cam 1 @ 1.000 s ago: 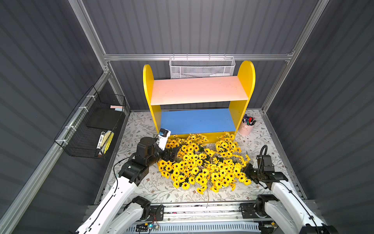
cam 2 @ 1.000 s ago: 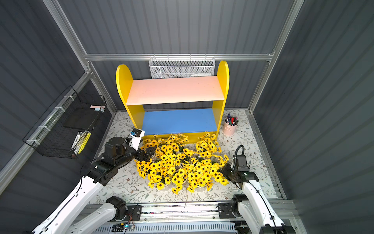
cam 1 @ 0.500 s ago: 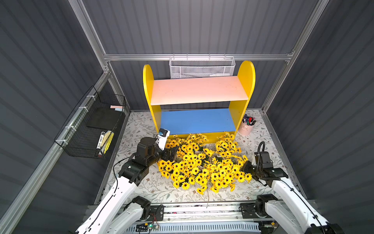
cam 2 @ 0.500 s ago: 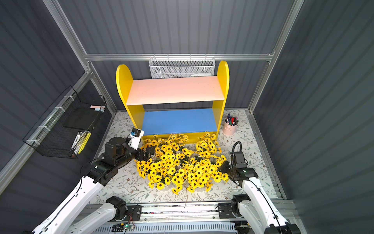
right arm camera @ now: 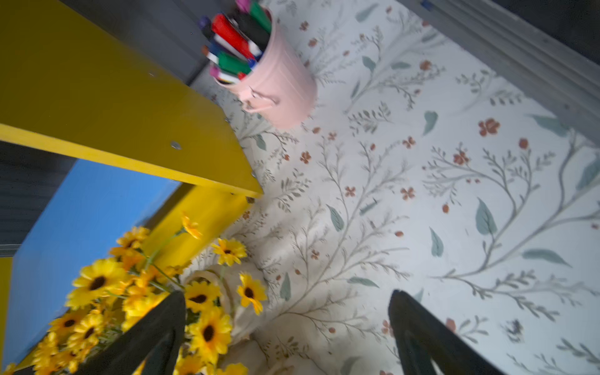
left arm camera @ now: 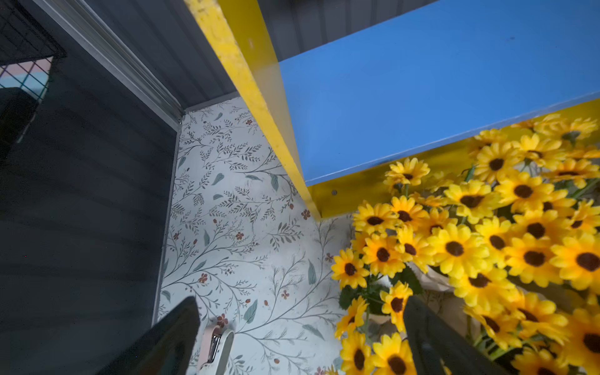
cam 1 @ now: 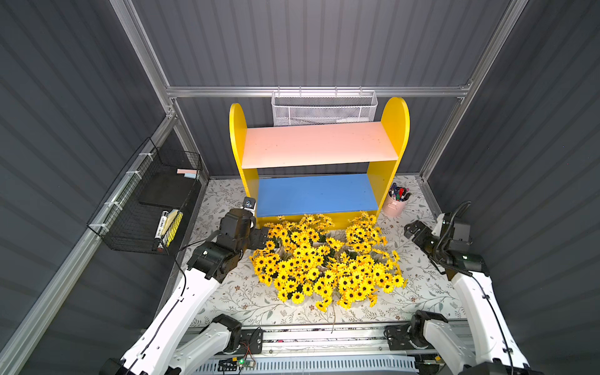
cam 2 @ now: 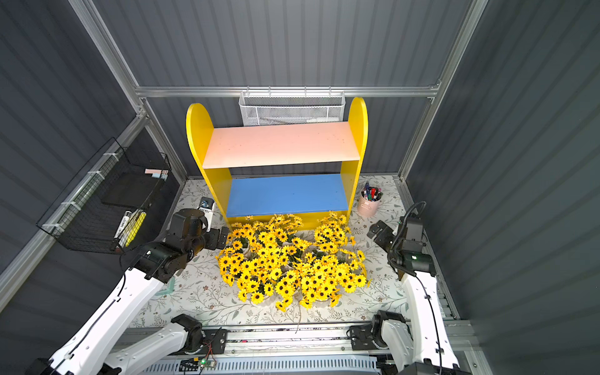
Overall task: Take the sunflower pots off the shelves
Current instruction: Move the sunflower pot to the center of the board, then reset both arms
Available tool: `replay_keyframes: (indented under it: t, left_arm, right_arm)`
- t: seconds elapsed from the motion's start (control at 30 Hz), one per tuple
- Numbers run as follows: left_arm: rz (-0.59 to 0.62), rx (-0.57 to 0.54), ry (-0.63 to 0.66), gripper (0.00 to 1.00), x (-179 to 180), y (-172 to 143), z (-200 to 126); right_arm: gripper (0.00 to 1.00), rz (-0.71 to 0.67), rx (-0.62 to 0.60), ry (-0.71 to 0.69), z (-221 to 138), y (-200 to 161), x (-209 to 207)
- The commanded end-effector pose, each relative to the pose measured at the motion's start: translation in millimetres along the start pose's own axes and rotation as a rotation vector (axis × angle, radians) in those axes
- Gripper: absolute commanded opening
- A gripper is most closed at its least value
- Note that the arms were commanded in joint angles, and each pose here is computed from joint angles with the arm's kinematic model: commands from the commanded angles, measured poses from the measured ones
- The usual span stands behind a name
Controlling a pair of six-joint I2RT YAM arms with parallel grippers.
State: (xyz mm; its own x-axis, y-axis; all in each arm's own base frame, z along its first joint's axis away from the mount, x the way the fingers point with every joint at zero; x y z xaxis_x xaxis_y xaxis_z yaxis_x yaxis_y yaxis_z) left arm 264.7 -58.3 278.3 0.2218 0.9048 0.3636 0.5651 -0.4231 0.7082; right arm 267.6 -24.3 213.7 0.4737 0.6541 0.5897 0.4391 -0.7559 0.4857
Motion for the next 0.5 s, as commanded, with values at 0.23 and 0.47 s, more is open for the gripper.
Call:
replay_keyframes:
  t: [0.23, 0.47]
  left_arm:
    - [0.028, -0.156, -0.057, 0.99, -15, 3, 8]
    - [0.136, -0.022, -0.131, 0.99, -23, -6, 36]
  right_arm:
    - [0.99, -0.084, -0.071, 0.385, 8, 45, 85]
    - [0.99, -0.232, -0.261, 0.372, 2, 71, 91]
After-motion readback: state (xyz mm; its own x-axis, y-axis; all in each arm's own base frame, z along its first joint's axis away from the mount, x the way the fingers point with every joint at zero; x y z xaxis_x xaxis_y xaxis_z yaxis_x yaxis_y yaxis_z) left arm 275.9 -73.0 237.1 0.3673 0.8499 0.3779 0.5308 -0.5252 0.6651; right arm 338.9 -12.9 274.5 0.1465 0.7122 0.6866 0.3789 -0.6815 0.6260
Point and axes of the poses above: each gripper's point midway between its finger pads, its own z axis out along the fingers, its own x axis along the line the jaws close on, y = z × x, the point moved 3 cm from there along -z, back along the fingers, and after that the axes turned 10 degrees about z, right-handed, at the moved point
